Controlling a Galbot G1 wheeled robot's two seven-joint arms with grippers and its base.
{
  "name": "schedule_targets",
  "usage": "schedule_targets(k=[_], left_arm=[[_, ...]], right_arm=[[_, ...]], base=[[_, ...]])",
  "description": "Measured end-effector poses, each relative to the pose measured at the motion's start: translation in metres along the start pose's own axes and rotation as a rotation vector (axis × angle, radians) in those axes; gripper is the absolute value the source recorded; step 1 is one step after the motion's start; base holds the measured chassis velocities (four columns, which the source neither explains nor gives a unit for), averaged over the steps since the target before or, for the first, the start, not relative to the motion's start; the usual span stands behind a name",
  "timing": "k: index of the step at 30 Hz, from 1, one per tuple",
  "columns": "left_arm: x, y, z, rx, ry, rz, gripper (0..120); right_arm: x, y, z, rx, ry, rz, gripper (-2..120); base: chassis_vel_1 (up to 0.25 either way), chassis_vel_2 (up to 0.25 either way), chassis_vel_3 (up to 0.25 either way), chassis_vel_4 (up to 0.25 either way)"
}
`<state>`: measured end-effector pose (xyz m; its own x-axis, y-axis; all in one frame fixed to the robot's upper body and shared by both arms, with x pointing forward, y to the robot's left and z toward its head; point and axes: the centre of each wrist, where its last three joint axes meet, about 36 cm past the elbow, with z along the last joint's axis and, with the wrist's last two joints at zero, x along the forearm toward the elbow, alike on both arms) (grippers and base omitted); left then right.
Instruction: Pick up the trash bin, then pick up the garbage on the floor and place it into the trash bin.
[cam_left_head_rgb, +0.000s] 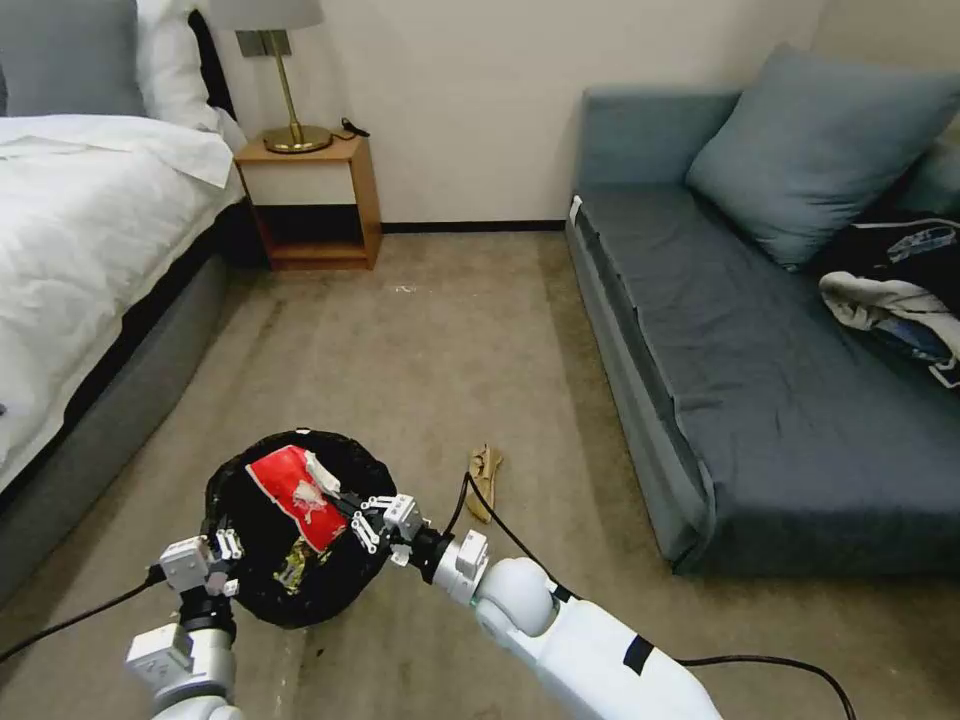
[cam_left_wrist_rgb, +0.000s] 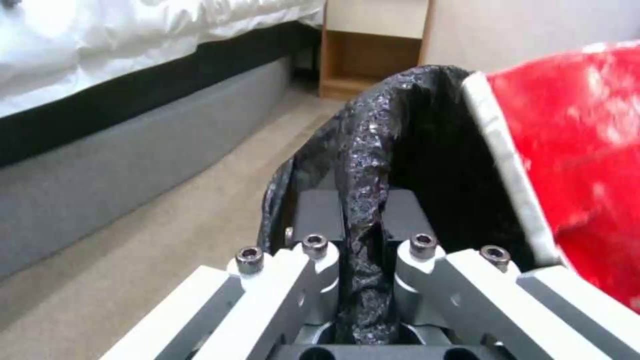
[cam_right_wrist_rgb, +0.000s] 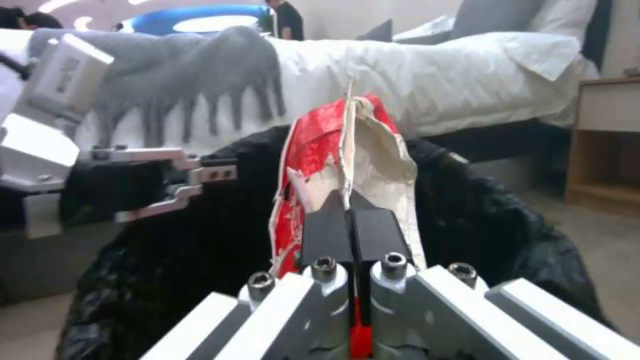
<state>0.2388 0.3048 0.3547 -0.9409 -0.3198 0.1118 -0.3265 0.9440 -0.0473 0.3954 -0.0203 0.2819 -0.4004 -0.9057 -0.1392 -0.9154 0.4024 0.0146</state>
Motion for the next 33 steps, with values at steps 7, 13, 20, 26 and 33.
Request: schedule_targets(k=[7,13,20,26,33], left_arm=[[0.001,-0.002,-0.004,-0.001,-0.007,0.003,7],[0.004,-0.004,-0.006,-0.003,-0.014,0.003,7],[0.004,-0.003,-0.006,-0.011,-0.02,-0.003,7],[0.001,0.003,-0.007,-0.042,-0.038,-0.023,7],[-0.016,0.015,-0.003,-0.153,-0.102,-0.053,7]], right_arm=[[0.005,0.001,0.002,-0.021,0.01,-0.003,10],[0.008,0.003,0.001,-0.03,0.01,0.003,34],[0.01,0.004,0.0,-0.035,0.009,0.009,54],[0.016,0.001,-0.005,-0.037,-0.002,0.036,77],[0.047,0.0,-0.02,-0.019,0.068,0.24,99]], base=[[0.0,0.0,0.0,0.0],[0.0,0.0,0.0,0.0],[0.0,0.0,0.0,0.0],[0.0,0.0,0.0,0.0],[0.0,0.0,0.0,0.0]])
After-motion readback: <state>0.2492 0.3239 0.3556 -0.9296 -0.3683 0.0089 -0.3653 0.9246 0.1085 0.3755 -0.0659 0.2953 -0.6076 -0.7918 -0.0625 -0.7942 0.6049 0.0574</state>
